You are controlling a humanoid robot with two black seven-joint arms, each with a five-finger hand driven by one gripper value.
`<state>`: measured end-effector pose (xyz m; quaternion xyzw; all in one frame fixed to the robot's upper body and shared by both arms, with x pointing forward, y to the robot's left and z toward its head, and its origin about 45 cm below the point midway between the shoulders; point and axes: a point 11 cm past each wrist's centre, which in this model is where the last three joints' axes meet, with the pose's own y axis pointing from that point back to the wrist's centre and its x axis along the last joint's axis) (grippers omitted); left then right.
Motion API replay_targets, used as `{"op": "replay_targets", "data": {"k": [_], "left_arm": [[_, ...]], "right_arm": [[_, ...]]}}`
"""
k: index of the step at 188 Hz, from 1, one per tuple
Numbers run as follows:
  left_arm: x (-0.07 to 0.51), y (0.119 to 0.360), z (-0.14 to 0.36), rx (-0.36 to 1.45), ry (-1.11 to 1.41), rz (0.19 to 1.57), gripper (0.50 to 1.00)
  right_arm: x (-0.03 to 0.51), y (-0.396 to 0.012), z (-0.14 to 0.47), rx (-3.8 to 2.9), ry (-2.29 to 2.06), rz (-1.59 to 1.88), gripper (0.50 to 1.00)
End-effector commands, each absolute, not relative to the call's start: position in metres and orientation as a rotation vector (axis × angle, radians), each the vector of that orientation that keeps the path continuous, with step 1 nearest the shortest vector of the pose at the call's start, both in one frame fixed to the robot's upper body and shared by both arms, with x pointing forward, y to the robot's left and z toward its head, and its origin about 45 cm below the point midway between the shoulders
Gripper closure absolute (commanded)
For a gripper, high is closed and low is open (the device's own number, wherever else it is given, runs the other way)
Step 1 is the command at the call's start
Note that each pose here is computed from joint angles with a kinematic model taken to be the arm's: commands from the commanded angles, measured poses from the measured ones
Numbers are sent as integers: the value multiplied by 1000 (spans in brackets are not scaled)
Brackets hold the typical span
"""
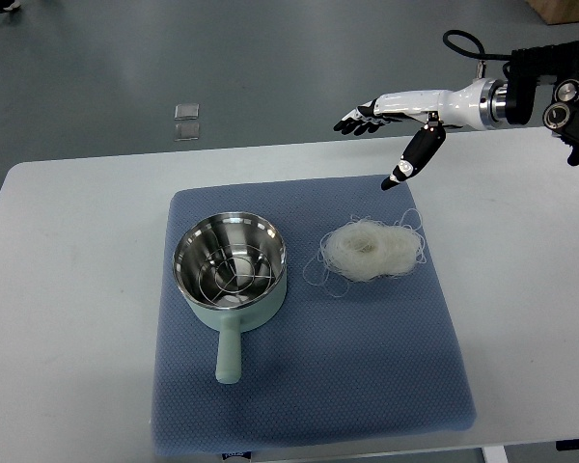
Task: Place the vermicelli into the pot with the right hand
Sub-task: 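Reach the right hand over the white vermicelli bundle, then lower the right hand and close its fingers around the vermicelli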
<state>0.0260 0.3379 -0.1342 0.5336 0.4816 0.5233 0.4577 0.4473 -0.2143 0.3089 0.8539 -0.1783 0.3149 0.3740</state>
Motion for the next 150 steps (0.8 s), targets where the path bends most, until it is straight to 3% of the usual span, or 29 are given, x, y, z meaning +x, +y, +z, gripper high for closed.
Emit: {"op": "replay_targets", "data": {"k": [1,87,150], "left_arm": [[26,338,-134,1315,1185,1289,500],[35,337,-133,1308,1170,1288,500],[38,338,-133,1306,1166,1291,500]], "right_arm": [[439,-205,298,2134,-347,842,577],[418,-177,246,2034,-93,843,579],[423,-183,209,1932,-108,812,579]]}}
